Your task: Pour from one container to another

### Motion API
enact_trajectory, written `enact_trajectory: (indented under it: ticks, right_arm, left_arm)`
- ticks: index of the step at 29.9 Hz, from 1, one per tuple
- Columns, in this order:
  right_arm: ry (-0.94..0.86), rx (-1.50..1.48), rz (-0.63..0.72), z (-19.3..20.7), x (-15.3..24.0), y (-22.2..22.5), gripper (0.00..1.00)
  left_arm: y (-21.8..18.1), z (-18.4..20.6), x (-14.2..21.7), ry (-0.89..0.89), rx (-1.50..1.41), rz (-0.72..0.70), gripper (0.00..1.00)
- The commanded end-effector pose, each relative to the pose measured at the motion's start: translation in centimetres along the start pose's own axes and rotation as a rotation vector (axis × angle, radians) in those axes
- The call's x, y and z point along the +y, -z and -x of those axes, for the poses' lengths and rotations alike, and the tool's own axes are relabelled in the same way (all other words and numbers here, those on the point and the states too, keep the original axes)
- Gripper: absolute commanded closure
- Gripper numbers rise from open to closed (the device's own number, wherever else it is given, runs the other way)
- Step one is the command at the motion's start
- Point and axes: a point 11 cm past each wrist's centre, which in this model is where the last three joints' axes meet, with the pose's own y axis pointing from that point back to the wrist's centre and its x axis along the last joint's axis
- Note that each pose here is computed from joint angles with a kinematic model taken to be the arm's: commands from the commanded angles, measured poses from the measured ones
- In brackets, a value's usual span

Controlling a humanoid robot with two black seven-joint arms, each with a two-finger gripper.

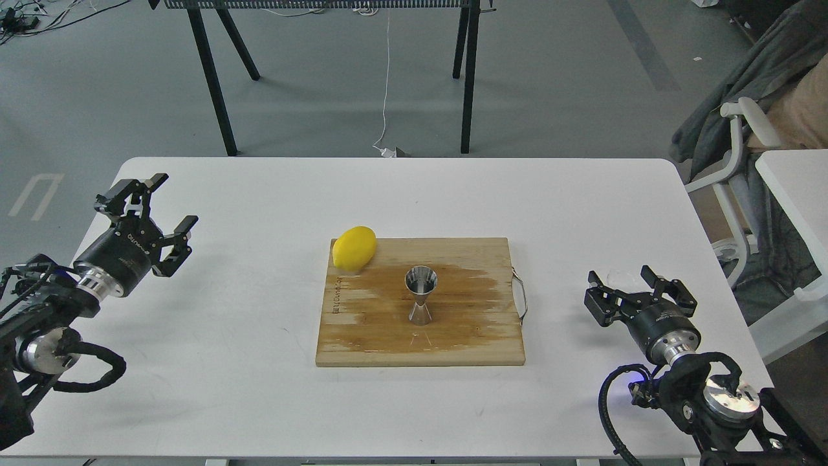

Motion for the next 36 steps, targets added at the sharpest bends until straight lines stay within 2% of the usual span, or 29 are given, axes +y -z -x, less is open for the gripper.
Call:
enact_trajectory:
  ticks: [1, 8, 12, 16, 23, 36]
  right_arm:
    - [0.036, 0.021, 0.009, 1.4, 0.2, 0.2, 0.05]
    - [0.212, 0.138, 0.096, 6.6, 0.9, 0.6, 0.04]
    - [0.536, 0.232, 0.129, 12.0, 0.6, 1.2, 0.04]
    - [0.442, 0.261, 0.138, 10.0, -0.8, 2.9, 0.03]
    - [0.386, 0.289, 0.177, 8.5, -1.1, 2.5, 0.02]
    - [0.401, 0.273, 0.157, 8.8, -1.2, 2.5, 0.01]
  left_arm:
    - [0.0, 0.0, 0.1, -0.001, 0.000, -0.001, 0.13]
    - [0.3, 0.0, 0.2, -0.002, 0.003, -0.005, 0.13]
    - [0.4, 0.1, 0.1, -0.006, 0.018, 0.002, 0.13]
    - [1.1, 1.1, -0.5, 0.002, 0.059, 0.013, 0.13]
    - [1.0, 1.0, -0.6, -0.011, 0.087, 0.030, 0.13]
    - [0.5, 0.8, -0.5, -0.023, 0.104, 0.049, 0.13]
